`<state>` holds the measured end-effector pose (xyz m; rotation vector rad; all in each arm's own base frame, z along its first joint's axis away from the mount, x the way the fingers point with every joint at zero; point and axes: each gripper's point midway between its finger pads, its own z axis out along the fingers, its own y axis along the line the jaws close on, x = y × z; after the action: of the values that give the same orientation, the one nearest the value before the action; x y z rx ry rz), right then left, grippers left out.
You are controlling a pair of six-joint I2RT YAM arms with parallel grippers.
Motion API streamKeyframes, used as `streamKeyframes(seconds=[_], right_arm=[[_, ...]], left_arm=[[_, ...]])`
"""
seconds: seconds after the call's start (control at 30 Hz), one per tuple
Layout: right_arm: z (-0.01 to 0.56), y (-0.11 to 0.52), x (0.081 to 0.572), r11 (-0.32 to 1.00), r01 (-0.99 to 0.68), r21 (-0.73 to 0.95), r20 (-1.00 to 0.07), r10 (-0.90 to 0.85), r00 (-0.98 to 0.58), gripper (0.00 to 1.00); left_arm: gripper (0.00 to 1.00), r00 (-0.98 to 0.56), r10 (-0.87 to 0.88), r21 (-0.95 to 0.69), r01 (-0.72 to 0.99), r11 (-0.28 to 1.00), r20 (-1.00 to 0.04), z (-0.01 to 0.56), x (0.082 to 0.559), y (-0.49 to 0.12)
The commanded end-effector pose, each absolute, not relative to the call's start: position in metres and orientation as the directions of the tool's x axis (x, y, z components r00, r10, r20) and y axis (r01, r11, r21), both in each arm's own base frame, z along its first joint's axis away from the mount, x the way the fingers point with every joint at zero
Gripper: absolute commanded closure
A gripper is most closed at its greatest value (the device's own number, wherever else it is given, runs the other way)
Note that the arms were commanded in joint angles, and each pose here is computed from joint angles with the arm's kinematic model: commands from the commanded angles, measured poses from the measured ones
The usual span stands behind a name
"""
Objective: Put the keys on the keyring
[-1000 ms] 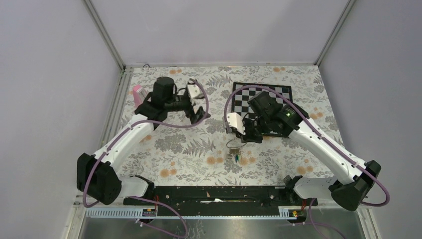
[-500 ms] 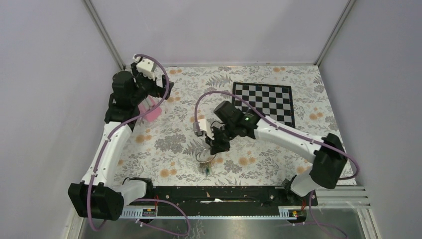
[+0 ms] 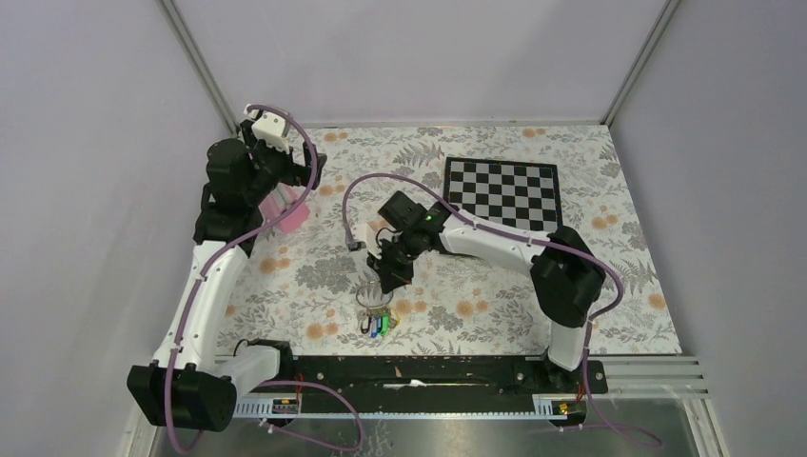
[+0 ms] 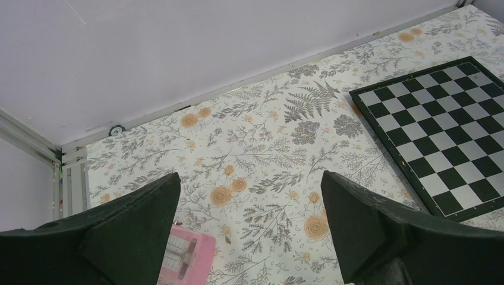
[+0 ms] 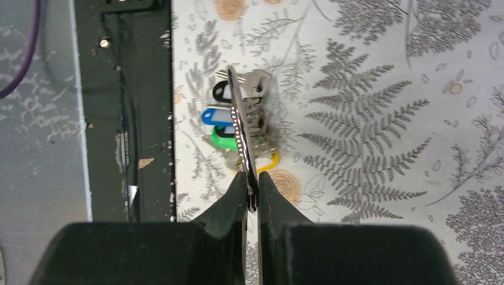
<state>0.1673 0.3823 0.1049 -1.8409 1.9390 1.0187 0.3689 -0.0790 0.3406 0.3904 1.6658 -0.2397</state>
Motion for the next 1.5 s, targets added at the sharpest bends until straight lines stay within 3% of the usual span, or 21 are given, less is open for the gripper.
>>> streamKeyframes(seconds=[0.0,0.33,0.63,1.13,1.3,1.47], right_arm=[[0.112,0.392,0.203,0.011,-0.962,0.274,-0.658,-0.727,-0.196,1.0],[0.085,0.386,0.245,0.095,-0.933,0.347,-0.617,-0.726,-0.303,1.0],[0.062,0.381,0.282,0.184,-0.906,0.38,-0.577,-0.719,-0.388,0.91],[0.034,0.361,0.332,0.303,-0.877,0.372,-0.524,-0.712,-0.468,0.61],[0.041,0.353,0.349,0.332,-0.877,0.347,-0.534,-0.699,-0.476,0.54],[0.068,0.338,0.362,0.354,-0.88,0.316,-0.569,-0.672,-0.475,0.38]], left_arm=[[0.01,-0.041,0.119,0.092,0.409,0.908,-0.992,0.355,0.36,-0.081],[0.01,-0.059,0.136,0.093,0.467,0.879,-0.989,0.345,0.348,-0.09],[0.01,-0.08,0.146,0.086,0.507,0.858,-0.986,0.336,0.338,-0.095],[0.01,-0.084,0.147,0.083,0.515,0.853,-0.985,0.334,0.331,-0.096],[0.01,-0.086,0.156,0.09,0.514,0.853,-0.984,0.332,0.329,-0.095],[0.01,-0.085,0.154,0.091,0.505,0.858,-0.984,0.331,0.33,-0.094]])
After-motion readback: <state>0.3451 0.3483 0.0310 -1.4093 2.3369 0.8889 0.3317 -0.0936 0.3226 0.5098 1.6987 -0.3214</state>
